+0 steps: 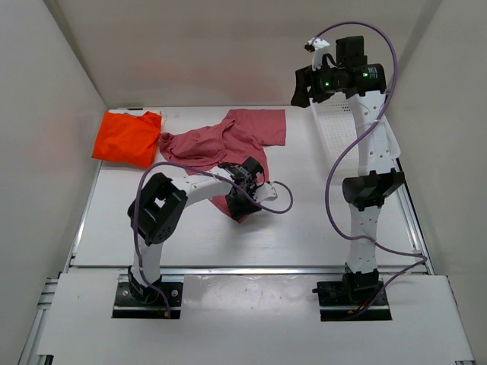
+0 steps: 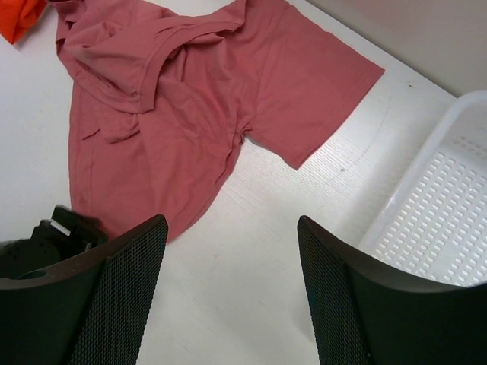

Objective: Fold and stack the t-shirts
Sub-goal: Flatten out the tshirt, then fold the flattened tshirt in 1/3 of the way

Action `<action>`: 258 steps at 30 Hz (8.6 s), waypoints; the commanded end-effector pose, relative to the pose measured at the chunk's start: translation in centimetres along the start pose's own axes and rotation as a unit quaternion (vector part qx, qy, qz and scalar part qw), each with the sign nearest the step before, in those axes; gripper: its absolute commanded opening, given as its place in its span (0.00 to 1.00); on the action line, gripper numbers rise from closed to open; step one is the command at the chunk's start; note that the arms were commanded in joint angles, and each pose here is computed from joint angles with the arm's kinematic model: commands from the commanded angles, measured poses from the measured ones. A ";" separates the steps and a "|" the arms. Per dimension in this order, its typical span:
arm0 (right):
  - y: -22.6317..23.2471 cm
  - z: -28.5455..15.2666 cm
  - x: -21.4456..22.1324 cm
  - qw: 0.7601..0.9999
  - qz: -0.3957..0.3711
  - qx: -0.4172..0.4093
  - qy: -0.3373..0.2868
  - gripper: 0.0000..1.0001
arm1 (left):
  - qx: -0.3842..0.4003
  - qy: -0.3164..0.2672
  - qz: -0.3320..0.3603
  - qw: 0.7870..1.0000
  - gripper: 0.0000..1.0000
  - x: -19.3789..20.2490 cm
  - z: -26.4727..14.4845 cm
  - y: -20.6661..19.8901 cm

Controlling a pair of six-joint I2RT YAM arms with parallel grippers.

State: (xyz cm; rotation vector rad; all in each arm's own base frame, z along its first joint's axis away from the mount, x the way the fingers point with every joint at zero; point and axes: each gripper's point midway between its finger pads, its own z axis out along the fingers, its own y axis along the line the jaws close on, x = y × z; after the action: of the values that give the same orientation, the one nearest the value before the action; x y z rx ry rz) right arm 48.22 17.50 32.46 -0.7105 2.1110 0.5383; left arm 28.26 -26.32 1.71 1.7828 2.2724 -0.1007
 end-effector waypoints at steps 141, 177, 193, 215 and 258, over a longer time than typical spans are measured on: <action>6.9 -0.8 26.9 0.993 0.067 -0.001 0.098 0.00 | -0.219 0.052 -0.335 0.915 0.02 30.1 -13.3 4.9; 2.8 4.3 24.8 0.995 0.015 0.003 0.095 0.00 | -0.216 0.074 -0.362 0.904 0.56 28.5 -10.9 13.6; 4.1 4.8 25.1 0.995 -0.004 -0.008 0.099 0.01 | -0.129 0.101 -0.383 0.909 0.47 29.0 -7.0 12.0; 1.3 4.2 21.5 0.998 -0.017 0.032 0.059 0.00 | -0.261 0.009 -0.439 0.860 0.00 29.2 -15.9 15.2; 8.2 1.0 33.9 0.969 0.065 -0.056 0.230 0.51 | -0.171 0.112 -0.538 0.818 0.57 33.9 -8.5 8.5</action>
State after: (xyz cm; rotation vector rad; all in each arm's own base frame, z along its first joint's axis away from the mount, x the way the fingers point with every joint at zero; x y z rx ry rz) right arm 26.08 13.36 5.10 -0.8205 2.6272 0.5790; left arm 26.50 9.41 2.33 0.2487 2.9562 0.3405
